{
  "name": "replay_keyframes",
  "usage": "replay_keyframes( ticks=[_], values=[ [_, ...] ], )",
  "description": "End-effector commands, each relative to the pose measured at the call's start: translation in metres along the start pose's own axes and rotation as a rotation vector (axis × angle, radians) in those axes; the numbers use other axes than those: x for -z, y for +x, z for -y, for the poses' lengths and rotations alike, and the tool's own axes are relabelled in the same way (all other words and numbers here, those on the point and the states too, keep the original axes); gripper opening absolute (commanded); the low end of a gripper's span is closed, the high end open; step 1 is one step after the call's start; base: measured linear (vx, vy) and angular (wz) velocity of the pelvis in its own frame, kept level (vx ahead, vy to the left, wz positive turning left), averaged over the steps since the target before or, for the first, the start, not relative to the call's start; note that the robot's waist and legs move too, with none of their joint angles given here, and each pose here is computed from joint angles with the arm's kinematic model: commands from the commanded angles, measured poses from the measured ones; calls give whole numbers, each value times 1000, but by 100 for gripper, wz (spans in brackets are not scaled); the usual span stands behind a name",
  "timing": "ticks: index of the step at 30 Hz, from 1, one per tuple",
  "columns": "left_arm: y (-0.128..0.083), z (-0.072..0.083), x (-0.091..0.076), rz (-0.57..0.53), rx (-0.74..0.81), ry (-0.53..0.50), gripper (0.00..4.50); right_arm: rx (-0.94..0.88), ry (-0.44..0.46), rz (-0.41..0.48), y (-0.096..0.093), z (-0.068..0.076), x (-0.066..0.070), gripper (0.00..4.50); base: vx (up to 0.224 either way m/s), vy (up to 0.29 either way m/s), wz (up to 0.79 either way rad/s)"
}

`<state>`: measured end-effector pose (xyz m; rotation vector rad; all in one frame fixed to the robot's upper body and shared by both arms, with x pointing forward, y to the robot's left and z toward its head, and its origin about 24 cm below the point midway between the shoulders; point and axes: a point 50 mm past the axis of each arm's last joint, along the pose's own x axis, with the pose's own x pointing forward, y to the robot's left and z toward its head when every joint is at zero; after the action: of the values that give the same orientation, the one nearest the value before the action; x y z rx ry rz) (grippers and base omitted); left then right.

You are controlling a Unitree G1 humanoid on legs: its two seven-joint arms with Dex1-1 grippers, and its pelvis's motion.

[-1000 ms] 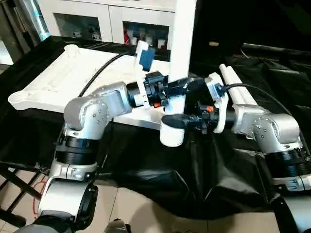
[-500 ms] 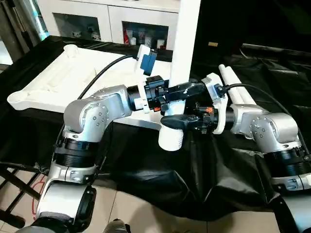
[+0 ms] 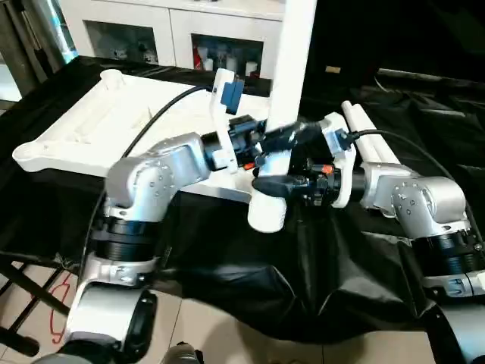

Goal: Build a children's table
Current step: Pick table leg

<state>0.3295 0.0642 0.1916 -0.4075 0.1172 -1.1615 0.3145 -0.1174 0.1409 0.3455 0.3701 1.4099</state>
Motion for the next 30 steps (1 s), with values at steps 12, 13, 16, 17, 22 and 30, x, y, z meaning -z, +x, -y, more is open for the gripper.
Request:
replay_keyframes(
  ticks=[12,13,16,17,22,30],
  values=[
    [0,-17,-10,78,-252,3,254,55,-69,9,7,2,-7,188,0,0,0],
    [0,-17,-10,78,-252,3,238,55,-69,9,7,2,-7,188,0,0,0],
    [1,-14,-10,84,-245,10,222,71,-84,11,8,3,-7,188,0,0,0],
    [2,-14,-10,85,-243,11,212,73,-87,12,8,3,-7,188,0,0,0],
    [3,-7,-10,92,-196,25,187,77,-70,18,10,4,-5,257,0,0,0],
    [5,0,-9,80,-141,43,186,90,-68,9,12,6,-4,284,0,0,0]
  ],
)
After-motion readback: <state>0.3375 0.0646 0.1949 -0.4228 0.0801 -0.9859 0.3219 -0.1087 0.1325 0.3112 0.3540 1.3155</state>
